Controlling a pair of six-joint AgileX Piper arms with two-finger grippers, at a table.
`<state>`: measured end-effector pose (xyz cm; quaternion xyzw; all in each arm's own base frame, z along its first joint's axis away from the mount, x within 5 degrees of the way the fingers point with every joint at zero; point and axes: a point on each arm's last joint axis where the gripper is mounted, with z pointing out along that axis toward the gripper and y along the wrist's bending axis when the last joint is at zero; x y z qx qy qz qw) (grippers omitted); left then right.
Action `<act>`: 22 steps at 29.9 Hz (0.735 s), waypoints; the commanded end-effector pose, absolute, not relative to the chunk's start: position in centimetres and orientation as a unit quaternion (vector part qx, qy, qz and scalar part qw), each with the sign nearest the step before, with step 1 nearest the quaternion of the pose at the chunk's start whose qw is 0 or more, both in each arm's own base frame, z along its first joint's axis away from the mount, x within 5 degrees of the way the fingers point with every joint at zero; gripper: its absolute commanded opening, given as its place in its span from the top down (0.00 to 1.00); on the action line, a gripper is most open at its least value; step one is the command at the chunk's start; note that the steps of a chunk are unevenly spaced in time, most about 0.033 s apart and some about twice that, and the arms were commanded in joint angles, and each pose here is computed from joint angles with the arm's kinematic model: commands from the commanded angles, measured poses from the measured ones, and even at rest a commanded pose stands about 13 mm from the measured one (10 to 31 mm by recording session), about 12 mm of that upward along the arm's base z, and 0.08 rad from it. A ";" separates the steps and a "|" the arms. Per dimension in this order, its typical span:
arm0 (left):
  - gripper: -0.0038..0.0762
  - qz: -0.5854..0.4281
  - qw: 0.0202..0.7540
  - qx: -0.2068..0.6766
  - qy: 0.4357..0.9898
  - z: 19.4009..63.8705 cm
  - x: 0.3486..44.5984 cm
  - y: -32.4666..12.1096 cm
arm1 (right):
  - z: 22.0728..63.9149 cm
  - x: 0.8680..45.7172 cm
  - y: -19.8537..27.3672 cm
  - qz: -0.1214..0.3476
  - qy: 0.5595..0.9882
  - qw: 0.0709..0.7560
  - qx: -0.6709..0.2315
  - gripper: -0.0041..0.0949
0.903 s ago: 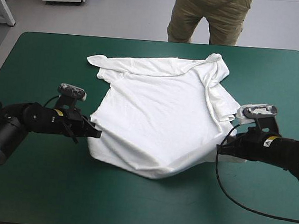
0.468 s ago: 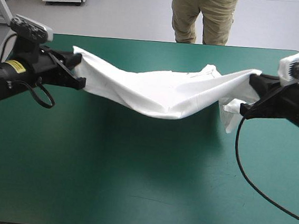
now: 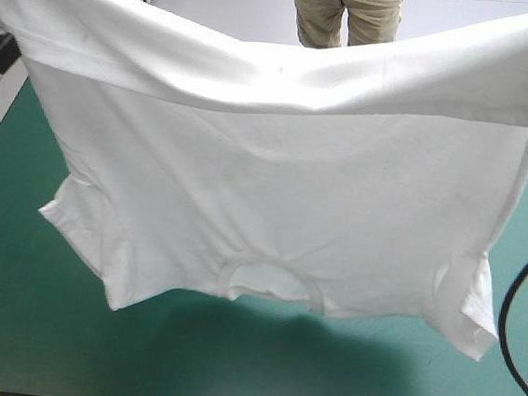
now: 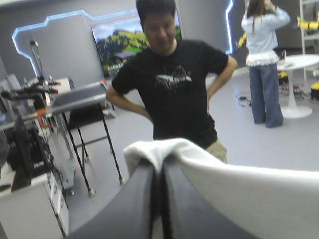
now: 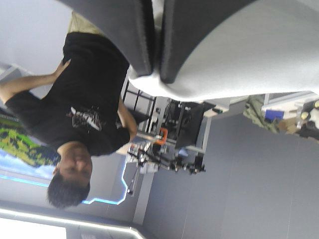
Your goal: Fold the cloth
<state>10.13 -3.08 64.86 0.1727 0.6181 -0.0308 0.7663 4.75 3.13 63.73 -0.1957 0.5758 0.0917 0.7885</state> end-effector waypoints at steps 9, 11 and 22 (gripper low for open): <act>0.96 -0.047 0.833 0.151 0.530 68.3 4.9 -2.1 | 67.6 -2.1 1.7 0.071 0.451 0.870 -0.186 0.97; 0.96 -0.050 0.828 0.151 0.537 68.2 5.0 -2.1 | 67.6 -2.3 1.7 0.070 0.454 0.868 -0.188 0.98; 0.96 -0.070 0.690 0.162 0.702 62.5 13.6 -4.0 | 63.9 9.5 3.7 0.086 0.643 0.738 -0.186 0.98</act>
